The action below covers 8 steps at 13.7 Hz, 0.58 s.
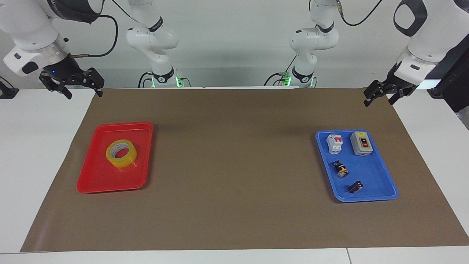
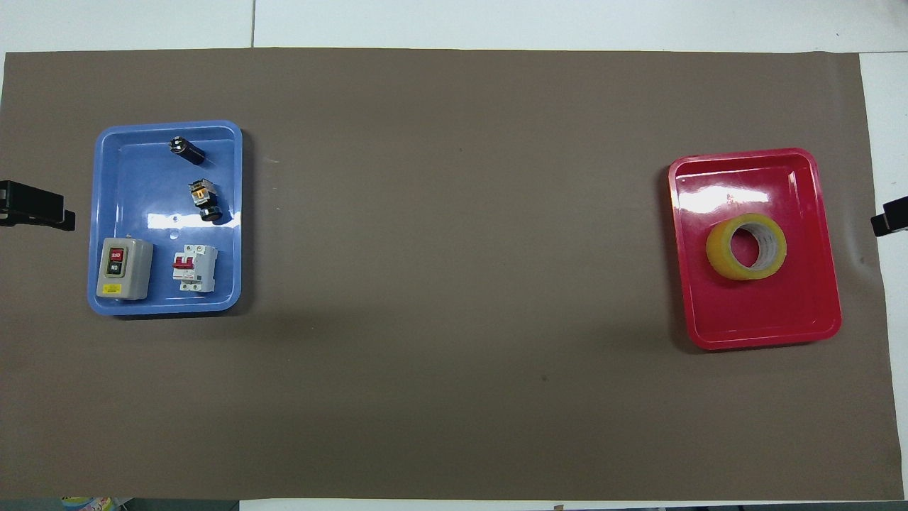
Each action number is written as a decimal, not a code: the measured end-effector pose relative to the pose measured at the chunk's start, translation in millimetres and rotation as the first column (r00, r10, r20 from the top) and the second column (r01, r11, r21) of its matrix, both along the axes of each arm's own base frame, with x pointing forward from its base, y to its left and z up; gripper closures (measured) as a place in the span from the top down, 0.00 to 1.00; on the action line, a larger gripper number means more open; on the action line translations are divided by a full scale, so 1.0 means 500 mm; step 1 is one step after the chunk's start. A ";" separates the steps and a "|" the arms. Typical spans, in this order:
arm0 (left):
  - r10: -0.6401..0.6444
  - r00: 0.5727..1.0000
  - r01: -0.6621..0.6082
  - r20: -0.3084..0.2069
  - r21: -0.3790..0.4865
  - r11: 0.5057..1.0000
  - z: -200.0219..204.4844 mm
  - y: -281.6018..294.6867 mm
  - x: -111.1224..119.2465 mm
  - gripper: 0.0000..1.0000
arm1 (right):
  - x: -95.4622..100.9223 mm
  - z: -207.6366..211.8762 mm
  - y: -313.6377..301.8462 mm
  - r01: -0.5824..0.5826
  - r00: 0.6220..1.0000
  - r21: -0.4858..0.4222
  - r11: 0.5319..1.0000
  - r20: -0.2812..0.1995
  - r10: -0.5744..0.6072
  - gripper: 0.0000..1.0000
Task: Place and move tape with both arms
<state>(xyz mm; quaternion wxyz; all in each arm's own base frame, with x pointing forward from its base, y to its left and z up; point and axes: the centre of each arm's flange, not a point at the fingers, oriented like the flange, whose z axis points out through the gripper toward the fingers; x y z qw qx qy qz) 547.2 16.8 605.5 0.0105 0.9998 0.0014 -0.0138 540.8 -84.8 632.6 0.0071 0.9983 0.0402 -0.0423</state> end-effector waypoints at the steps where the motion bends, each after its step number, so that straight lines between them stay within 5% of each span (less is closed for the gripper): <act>1: 0.000 1.000 0.000 0.000 0.000 1.000 0.000 0.000 0.000 1.00 | 0.000 0.000 0.000 0.000 1.000 0.000 1.000 0.000 0.000 1.00; 8: 0.000 1.000 0.000 0.000 0.000 1.000 0.000 0.000 0.000 1.00 | 0.000 0.000 0.001 -0.001 1.000 0.000 1.000 0.000 0.001 1.00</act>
